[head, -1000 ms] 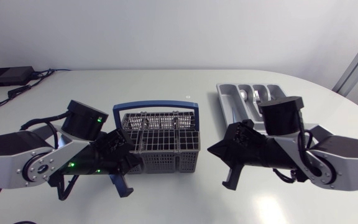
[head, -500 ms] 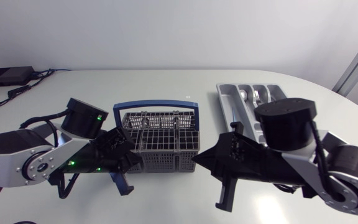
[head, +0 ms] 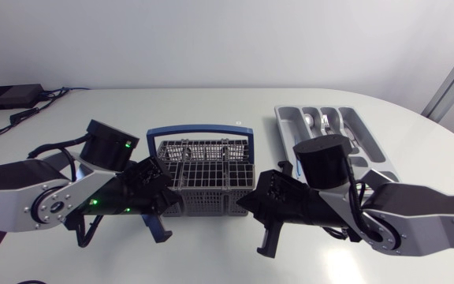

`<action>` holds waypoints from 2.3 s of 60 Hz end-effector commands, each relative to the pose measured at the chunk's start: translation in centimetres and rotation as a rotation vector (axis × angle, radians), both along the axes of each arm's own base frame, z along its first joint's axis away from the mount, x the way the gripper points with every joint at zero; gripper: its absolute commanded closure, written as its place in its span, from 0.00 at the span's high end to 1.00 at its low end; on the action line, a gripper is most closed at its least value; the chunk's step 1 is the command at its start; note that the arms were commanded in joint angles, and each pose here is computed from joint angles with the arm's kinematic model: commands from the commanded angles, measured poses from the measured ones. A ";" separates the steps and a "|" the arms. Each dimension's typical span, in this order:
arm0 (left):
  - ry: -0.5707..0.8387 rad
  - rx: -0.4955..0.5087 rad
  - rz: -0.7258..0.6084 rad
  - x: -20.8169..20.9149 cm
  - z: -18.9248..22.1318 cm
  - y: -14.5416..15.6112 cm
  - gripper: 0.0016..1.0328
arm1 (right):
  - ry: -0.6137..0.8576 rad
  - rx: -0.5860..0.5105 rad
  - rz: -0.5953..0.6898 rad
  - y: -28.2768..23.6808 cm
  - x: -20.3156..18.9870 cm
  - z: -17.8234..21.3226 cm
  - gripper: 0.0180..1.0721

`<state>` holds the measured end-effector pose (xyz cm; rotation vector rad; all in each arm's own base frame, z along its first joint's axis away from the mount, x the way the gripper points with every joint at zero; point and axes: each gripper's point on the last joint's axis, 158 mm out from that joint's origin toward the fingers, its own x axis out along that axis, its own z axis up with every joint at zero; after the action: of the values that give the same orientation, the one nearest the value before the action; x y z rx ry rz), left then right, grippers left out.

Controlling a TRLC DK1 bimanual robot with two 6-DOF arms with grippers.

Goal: Unload the cutlery basket into the drawer organizer.

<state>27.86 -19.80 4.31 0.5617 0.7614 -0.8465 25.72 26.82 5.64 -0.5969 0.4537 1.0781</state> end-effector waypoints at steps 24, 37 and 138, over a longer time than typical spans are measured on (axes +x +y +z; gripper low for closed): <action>-0.067 -0.022 -0.020 -0.8 2.3 0.3 0.03 | -0.020 0.020 -0.024 -1.0 -0.6 1.9 0.05; -0.165 -0.073 0.043 -1.9 6.6 3.2 0.15 | -0.114 0.055 -0.097 -4.0 -1.1 6.5 0.05; -0.579 -0.456 0.765 -1.9 12.8 18.6 0.97 | -0.450 0.420 -0.984 -25.6 -0.4 11.2 0.96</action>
<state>26.06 -1.16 18.05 0.0931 0.1994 -0.1130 25.23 1.74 17.90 -0.2271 0.0679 0.0947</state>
